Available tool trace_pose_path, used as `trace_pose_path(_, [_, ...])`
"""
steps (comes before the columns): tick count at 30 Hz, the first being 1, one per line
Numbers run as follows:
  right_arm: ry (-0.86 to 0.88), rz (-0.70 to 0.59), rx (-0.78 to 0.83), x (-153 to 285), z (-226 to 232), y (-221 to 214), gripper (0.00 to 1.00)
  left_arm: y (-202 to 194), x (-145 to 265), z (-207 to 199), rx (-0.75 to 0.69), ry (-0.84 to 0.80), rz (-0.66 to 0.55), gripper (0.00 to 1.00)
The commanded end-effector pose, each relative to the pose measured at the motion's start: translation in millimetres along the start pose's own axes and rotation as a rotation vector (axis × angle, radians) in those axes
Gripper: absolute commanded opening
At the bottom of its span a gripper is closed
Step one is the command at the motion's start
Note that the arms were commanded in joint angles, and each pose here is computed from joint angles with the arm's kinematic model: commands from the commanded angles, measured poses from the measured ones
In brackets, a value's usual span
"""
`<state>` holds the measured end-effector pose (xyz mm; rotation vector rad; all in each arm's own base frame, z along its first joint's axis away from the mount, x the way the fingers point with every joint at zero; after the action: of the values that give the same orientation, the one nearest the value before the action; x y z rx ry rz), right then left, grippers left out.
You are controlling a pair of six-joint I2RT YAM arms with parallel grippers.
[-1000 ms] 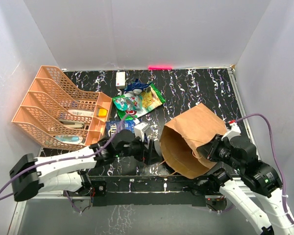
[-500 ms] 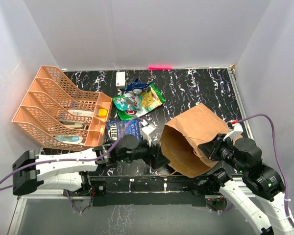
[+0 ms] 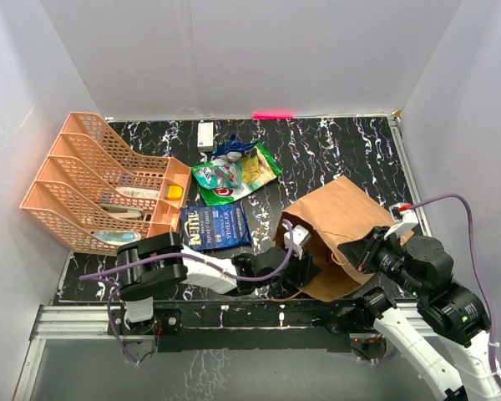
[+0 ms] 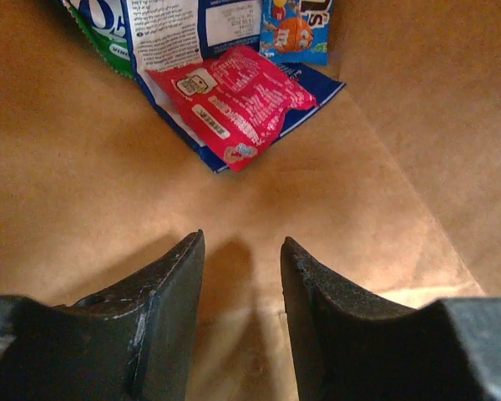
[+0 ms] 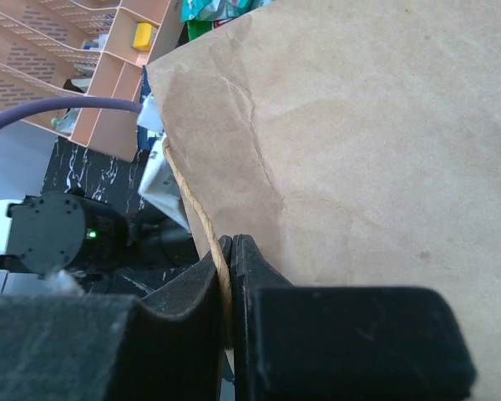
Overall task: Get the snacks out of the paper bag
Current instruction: Adjust the paper bag at the center of the board.
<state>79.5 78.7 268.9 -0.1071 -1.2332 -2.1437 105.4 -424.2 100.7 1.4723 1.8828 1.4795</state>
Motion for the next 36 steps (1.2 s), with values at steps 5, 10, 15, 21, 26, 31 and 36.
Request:
trace_pose_path(5, [0.087,-0.051,0.109,30,8,4,0.08,28,-14,-20,0.02,-0.086,-0.17,0.42])
trace_pose_path(10, [0.05,-0.151,0.091,79,-5,-3,0.08,31,9,-26,-0.001,-0.168,-0.164,0.48])
trace_pose_path(15, [0.091,-0.162,0.014,84,-9,-18,0.08,30,30,-32,-0.055,-0.246,-0.129,0.57])
trace_pose_path(21, [0.092,0.012,0.023,43,-10,-36,0.08,25,45,-35,-0.096,-0.308,-0.097,0.65])
trace_pose_path(26, [0.078,0.013,0.049,38,-4,-22,0.08,49,59,-47,-0.128,-0.315,-0.003,0.79])
trace_pose_path(31, [0.004,0.01,0.09,27,-7,-9,0.08,65,81,-66,-0.135,-0.444,-0.008,0.87])
trace_pose_path(36, [0.062,-0.035,0.093,18,2,-1,0.08,55,74,-55,-0.095,-0.373,-0.007,0.89])
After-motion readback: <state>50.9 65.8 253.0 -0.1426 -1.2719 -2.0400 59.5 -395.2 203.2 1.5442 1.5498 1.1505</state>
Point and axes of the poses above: each gripper's point midway between its finger pads, its own x axis back along the fingers, its own z axis along the line the jaws close on, y = z × x, the point moved 5 cm from there along x, back along the fingers, and after that the axes turned 1 degree about -x, right-handed, at the moved point
